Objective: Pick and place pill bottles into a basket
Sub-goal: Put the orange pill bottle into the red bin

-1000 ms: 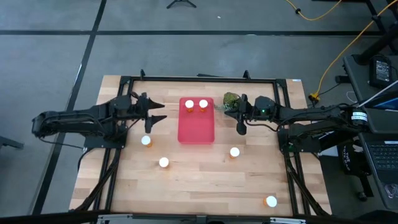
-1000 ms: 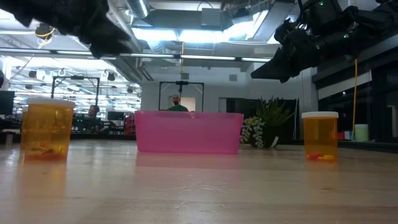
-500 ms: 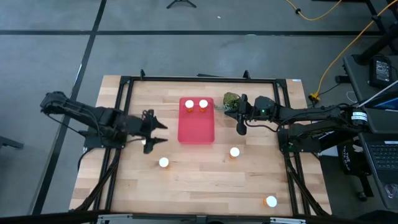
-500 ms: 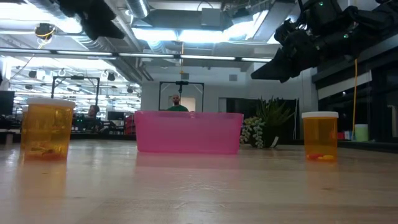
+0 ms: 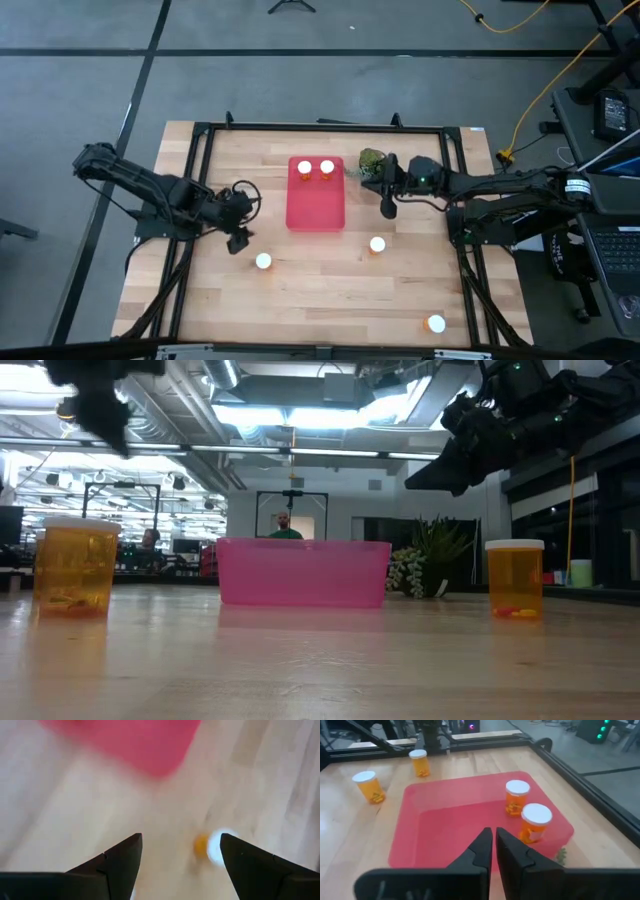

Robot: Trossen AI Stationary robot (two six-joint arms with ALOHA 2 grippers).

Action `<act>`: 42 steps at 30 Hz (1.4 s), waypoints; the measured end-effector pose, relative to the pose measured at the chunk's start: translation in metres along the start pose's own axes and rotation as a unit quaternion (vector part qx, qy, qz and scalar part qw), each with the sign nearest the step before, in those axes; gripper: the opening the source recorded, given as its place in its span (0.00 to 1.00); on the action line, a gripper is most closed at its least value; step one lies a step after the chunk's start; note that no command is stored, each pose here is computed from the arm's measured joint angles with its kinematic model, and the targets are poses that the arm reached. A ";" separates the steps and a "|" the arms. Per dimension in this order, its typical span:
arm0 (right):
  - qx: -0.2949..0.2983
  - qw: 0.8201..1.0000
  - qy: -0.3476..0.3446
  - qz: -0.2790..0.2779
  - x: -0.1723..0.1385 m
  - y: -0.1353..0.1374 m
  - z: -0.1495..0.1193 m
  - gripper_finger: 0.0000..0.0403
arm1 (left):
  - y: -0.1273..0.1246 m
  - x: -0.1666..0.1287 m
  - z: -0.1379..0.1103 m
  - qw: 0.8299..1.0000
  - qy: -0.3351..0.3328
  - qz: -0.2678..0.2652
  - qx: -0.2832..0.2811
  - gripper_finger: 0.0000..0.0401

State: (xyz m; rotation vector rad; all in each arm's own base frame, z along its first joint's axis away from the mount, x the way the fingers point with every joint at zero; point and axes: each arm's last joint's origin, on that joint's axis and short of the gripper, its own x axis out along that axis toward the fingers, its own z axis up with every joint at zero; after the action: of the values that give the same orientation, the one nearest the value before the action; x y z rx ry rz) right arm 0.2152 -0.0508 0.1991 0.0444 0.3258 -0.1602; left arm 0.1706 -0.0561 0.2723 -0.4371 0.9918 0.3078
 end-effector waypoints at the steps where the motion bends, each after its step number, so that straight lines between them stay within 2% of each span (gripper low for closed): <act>1: -0.001 1.000 0.000 0.003 0.000 0.001 0.000 0.07 | 0.001 0.001 -0.003 1.000 0.026 0.002 -0.014 0.66; 6: -0.011 1.000 -0.008 0.014 0.000 0.006 0.002 0.07 | 0.002 0.006 -0.011 0.992 0.110 0.007 -0.061 0.66; 12: -0.020 0.999 -0.009 0.028 0.001 0.013 0.002 0.07 | -0.005 0.003 -0.026 0.981 0.160 0.013 -0.106 0.65; 17: -0.023 0.999 -0.008 0.036 0.001 0.017 0.001 0.07 | -0.017 -0.002 -0.042 0.986 0.112 0.035 -0.119 0.65; 24: -0.028 0.998 -0.004 0.051 0.000 0.024 0.000 0.07 | -0.039 0.000 -0.071 0.982 0.073 0.061 -0.164 0.65; 28: -0.029 0.998 -0.005 0.057 0.000 0.027 0.000 0.07 | -0.052 0.011 -0.089 0.984 0.026 0.092 -0.150 0.65; 33: -0.029 0.998 -0.008 0.058 0.000 0.027 0.001 0.07 | -0.063 0.032 -0.104 0.978 -0.035 0.138 -0.154 0.65; 42: -0.027 0.998 -0.015 0.058 0.000 0.027 0.002 0.07 | -0.073 0.069 -0.129 0.965 -0.002 0.226 -0.133 0.65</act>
State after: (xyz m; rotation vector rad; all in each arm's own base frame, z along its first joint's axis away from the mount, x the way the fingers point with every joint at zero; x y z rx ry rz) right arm 0.2205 -0.0242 0.2017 0.0066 0.2962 -0.0371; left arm 0.1431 -0.1788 0.1677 -0.4475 1.0448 0.8607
